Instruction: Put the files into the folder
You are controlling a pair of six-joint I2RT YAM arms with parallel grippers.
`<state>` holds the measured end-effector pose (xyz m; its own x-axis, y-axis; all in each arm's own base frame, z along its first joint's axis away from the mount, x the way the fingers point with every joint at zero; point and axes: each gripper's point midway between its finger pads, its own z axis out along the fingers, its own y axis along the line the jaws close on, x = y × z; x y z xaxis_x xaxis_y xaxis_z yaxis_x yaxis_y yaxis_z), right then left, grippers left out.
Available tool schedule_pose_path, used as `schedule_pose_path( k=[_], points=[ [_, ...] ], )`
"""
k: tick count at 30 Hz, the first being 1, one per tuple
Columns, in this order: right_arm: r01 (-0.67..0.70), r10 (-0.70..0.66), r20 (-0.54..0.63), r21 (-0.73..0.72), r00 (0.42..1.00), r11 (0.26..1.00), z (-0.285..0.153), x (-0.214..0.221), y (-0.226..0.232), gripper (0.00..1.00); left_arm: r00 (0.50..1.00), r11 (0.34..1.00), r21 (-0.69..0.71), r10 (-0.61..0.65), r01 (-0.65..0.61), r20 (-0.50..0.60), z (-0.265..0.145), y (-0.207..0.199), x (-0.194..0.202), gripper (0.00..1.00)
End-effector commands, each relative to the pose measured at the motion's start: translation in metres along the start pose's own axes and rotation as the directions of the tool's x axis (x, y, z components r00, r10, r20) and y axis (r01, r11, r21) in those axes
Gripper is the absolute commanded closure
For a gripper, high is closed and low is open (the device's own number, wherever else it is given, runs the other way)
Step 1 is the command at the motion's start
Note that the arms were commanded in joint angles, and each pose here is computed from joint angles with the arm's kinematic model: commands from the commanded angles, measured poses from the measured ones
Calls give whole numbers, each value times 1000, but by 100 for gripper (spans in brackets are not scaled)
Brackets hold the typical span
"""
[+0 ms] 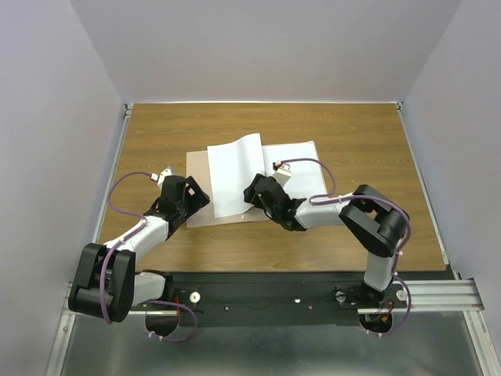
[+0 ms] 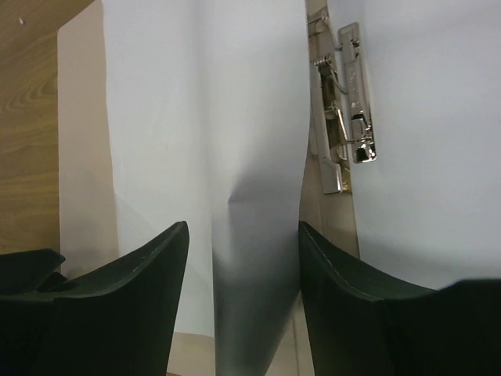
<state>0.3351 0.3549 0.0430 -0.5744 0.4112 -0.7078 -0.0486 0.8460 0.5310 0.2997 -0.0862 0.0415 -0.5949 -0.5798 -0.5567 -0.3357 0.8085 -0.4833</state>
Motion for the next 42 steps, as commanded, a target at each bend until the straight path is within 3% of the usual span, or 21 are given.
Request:
schedule_pose_path(
  k=[1,14,17,18,23,24,29,42],
  points=[
    [20,-26,47,120,999,993,-21,-25,-12,31,997,999,-39,-7,4,-74,0,16,22,5],
    [116,-157,147,255,977,960,-66,-87,-37,14,998,999,-39,4,-7,-69,-3,17,21,5],
    [145,-172,104,231,980,962,-59,-100,-42,12,998,999,-35,13,-16,-69,-3,15,19,5],
    [181,-189,30,176,982,968,-52,-92,-40,12,997,999,-36,15,-17,-70,-3,15,20,5],
    [114,-113,-151,2,982,993,-16,-112,-60,14,998,999,-37,24,-27,-66,-3,16,18,5],
    [108,-122,-207,-78,971,991,-16,-106,-53,14,997,999,-37,26,-28,-68,-3,16,19,5],
    [76,-144,-333,-211,932,975,9,-91,-51,20,997,999,-38,30,-33,-75,-1,15,19,5],
    [10,-137,-441,-278,887,960,41,-65,-49,22,996,998,-46,27,-31,-87,-1,18,23,5]
  ],
)
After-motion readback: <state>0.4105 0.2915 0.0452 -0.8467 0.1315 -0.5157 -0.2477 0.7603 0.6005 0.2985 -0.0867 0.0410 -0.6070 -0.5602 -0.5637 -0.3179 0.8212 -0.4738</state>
